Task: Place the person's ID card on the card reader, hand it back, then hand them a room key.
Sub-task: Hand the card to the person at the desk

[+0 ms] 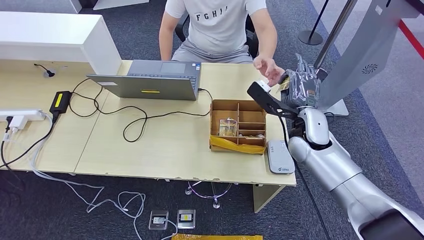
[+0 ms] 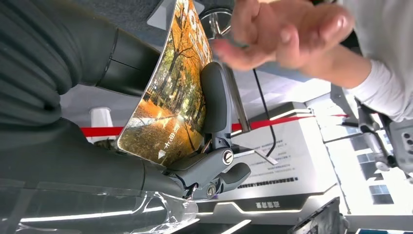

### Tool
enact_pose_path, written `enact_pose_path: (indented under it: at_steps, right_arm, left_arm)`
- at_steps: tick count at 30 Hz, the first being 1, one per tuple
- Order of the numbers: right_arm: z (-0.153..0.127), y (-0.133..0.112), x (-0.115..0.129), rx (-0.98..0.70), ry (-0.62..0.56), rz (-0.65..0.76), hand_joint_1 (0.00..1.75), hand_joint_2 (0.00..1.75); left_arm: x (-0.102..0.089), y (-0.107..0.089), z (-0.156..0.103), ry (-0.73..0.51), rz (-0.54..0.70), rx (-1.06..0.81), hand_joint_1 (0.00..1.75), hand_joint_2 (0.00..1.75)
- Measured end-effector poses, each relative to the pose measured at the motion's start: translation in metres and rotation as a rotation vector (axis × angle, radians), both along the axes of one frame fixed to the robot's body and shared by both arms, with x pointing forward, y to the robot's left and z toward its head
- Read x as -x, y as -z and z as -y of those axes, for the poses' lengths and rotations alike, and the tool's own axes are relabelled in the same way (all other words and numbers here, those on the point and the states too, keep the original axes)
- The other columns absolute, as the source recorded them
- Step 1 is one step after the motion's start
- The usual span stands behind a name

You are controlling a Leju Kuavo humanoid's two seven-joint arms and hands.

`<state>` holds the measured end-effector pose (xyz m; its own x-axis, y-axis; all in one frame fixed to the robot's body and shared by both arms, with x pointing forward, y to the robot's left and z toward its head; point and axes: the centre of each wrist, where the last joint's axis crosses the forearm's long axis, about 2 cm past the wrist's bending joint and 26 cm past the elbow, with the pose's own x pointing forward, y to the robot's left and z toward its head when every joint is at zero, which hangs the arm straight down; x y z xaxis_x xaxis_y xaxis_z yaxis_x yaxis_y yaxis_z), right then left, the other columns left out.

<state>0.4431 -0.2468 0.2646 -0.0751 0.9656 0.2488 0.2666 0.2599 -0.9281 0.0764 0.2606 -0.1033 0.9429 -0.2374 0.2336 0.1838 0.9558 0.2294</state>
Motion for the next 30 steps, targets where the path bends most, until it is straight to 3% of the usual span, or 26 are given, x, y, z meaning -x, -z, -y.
enact_pose_path:
  at_steps: [19,20,23,24,30]
  right_arm:
    - [-0.018,0.018,0.0,-0.01,-0.047,-0.024,1.73,1.75]
    - [-0.019,0.019,0.0,-0.009,-0.048,-0.027,1.4,1.75]
    - [-0.019,0.022,-0.001,-0.005,-0.046,-0.034,0.11,1.75]
    - [-0.019,0.023,-0.001,-0.002,-0.045,-0.036,0.0,1.75]
    - [-0.018,0.027,-0.001,0.031,-0.038,-0.039,0.0,1.75]
  left_arm:
    - [0.0,0.0,0.0,-0.003,-0.005,0.012,0.0,0.0]
    - [0.0,0.0,0.0,-0.002,-0.006,0.012,0.0,0.0]
    - [0.0,0.0,0.0,0.002,-0.006,0.012,0.0,0.0]
    - [0.0,0.0,0.0,0.003,-0.006,0.011,0.0,0.0]
    - [0.0,0.0,-0.001,0.006,-0.006,0.007,0.0,0.0]
